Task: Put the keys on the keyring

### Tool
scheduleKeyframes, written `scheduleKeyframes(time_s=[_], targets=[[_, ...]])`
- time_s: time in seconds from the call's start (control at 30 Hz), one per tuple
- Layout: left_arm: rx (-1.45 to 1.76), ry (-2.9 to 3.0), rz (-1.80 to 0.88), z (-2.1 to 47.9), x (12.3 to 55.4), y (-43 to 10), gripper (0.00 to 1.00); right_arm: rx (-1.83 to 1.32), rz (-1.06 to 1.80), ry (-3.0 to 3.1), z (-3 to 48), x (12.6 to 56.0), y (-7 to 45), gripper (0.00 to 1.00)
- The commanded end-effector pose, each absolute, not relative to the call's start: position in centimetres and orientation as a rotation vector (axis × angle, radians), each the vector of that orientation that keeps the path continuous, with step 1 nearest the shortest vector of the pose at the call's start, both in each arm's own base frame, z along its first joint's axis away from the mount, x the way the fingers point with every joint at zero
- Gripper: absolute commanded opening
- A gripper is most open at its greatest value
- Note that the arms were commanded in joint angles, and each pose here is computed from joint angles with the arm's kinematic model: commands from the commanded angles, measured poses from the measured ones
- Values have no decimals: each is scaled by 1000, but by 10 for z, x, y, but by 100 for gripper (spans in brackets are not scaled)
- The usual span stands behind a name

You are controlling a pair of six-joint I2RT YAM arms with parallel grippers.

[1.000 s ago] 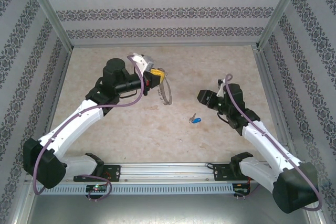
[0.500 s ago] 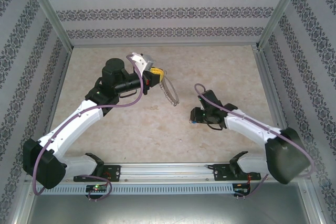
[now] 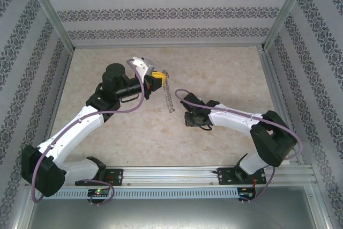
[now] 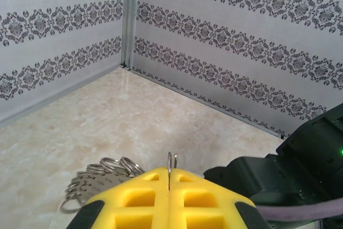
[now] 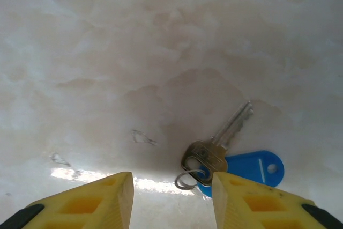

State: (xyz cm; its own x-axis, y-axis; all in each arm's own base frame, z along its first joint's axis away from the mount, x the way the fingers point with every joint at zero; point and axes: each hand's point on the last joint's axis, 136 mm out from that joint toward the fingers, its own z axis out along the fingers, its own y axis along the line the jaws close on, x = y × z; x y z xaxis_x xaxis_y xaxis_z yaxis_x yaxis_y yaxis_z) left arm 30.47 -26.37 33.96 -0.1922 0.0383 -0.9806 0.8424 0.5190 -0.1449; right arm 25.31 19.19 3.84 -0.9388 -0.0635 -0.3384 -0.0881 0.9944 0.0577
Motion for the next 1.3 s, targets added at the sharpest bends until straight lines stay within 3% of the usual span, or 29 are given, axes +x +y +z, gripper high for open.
scheduleKeyframes(time_s=[0.0, 1.07, 1.27], targets=[[761, 1499, -870, 366, 298, -263, 0, -88, -12, 2790, 38, 254, 184, 43], [751, 1468, -894, 370, 294, -263, 0, -155, -285, 2795, 14, 247, 179, 31], [749, 1464, -898, 372, 294, -263, 0, -154, -292, 2797, 13, 244, 175, 17]])
